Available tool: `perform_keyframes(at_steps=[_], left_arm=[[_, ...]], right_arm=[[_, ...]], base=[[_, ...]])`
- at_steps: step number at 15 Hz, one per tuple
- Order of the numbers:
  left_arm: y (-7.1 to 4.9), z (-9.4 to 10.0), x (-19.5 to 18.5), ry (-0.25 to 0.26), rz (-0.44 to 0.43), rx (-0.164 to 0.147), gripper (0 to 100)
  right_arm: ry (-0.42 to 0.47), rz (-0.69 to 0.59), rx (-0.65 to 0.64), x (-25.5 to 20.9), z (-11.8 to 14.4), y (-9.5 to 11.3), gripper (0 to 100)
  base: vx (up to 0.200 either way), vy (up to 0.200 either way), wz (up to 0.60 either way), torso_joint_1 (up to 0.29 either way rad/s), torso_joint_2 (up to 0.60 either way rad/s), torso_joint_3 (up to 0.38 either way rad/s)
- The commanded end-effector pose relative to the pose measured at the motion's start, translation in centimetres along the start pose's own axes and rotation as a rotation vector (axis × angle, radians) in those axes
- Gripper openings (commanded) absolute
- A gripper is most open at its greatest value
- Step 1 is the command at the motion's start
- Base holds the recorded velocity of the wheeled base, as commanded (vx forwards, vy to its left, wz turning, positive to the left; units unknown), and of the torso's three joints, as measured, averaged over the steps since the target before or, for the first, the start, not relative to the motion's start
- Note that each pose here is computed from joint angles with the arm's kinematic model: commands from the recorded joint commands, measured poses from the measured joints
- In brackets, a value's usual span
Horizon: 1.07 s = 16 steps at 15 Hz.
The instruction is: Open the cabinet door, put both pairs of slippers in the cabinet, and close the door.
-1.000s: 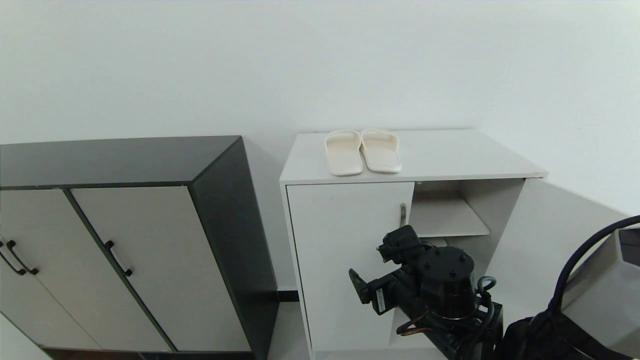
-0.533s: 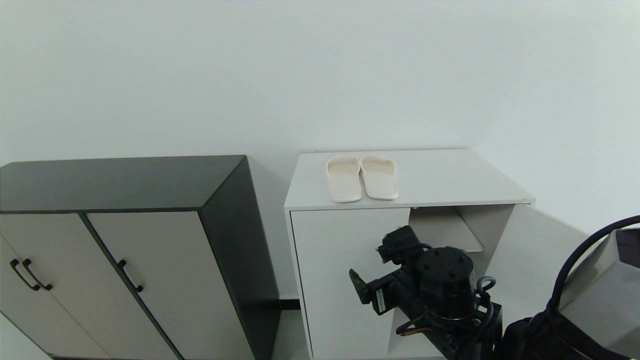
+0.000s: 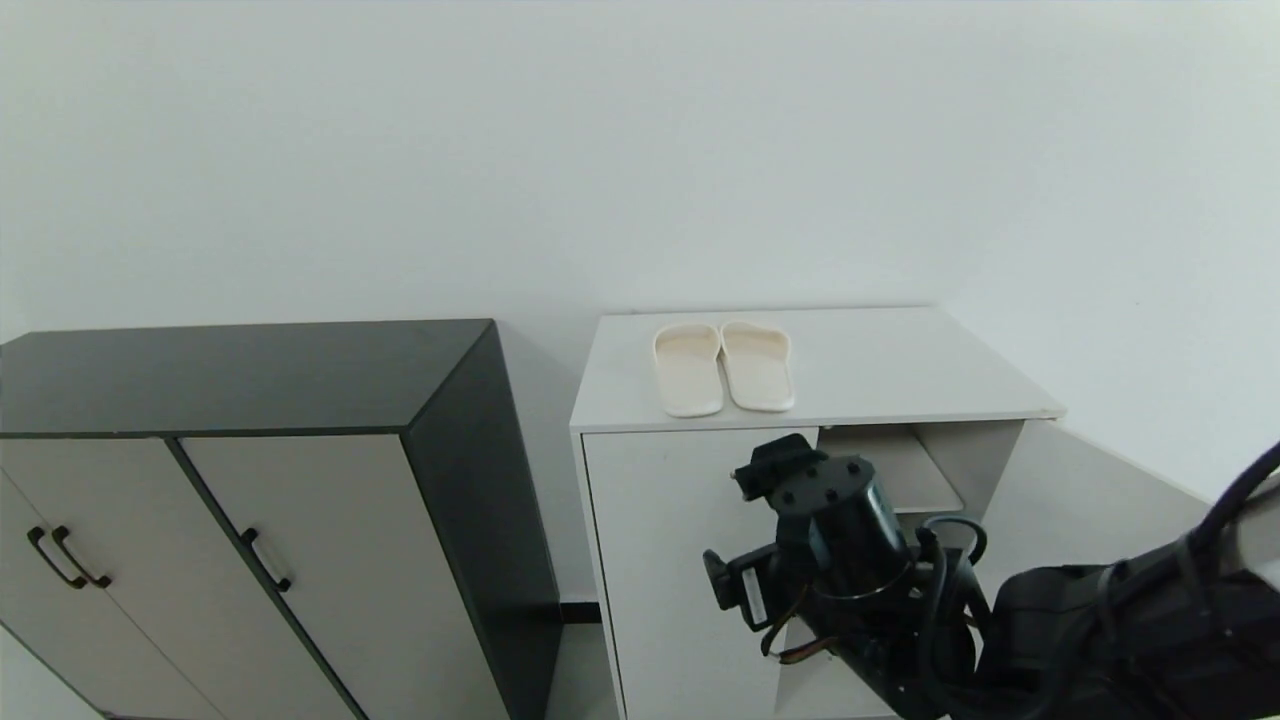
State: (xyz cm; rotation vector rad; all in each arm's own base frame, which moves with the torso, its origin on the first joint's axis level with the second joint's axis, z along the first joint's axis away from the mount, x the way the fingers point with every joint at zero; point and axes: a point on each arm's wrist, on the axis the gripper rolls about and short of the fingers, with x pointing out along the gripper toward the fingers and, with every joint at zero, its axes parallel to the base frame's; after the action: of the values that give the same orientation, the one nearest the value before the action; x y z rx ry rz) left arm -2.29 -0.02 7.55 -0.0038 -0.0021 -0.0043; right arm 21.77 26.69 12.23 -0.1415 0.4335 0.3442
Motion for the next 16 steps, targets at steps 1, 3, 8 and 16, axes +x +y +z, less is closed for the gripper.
perform_keyframes(at_steps=[1, 3, 8, 16], left_arm=[[0.0, 0.0, 0.0, 0.001, 0.000, 0.001, 0], [0.0, 0.0, 0.0, 0.001, 0.001, 0.001, 0], [0.0, 0.0, 0.0, 0.001, 0.001, 0.001, 0], [0.0, 0.0, 0.0, 0.001, 0.001, 0.001, 0]], right_arm=[[-0.105, -0.021, 0.186, -3.1, 5.7, 1.3, 100], [-0.144, -0.092, 0.214, -2.5, 6.5, 1.2, 100], [-0.135, -0.162, 0.224, -0.5, 6.3, -0.4, 100], [-0.164, -0.167, 0.195, 7.0, 5.1, -1.3, 100]], base=[[0.000, 0.000, 0.00, 0.000, 0.00, 0.000], [0.100, 0.000, 0.00, -0.001, 0.00, 0.001], [0.200, 0.000, 0.00, 0.004, 0.00, 0.001], [0.100, 0.000, 0.00, 0.003, 0.00, 0.001]])
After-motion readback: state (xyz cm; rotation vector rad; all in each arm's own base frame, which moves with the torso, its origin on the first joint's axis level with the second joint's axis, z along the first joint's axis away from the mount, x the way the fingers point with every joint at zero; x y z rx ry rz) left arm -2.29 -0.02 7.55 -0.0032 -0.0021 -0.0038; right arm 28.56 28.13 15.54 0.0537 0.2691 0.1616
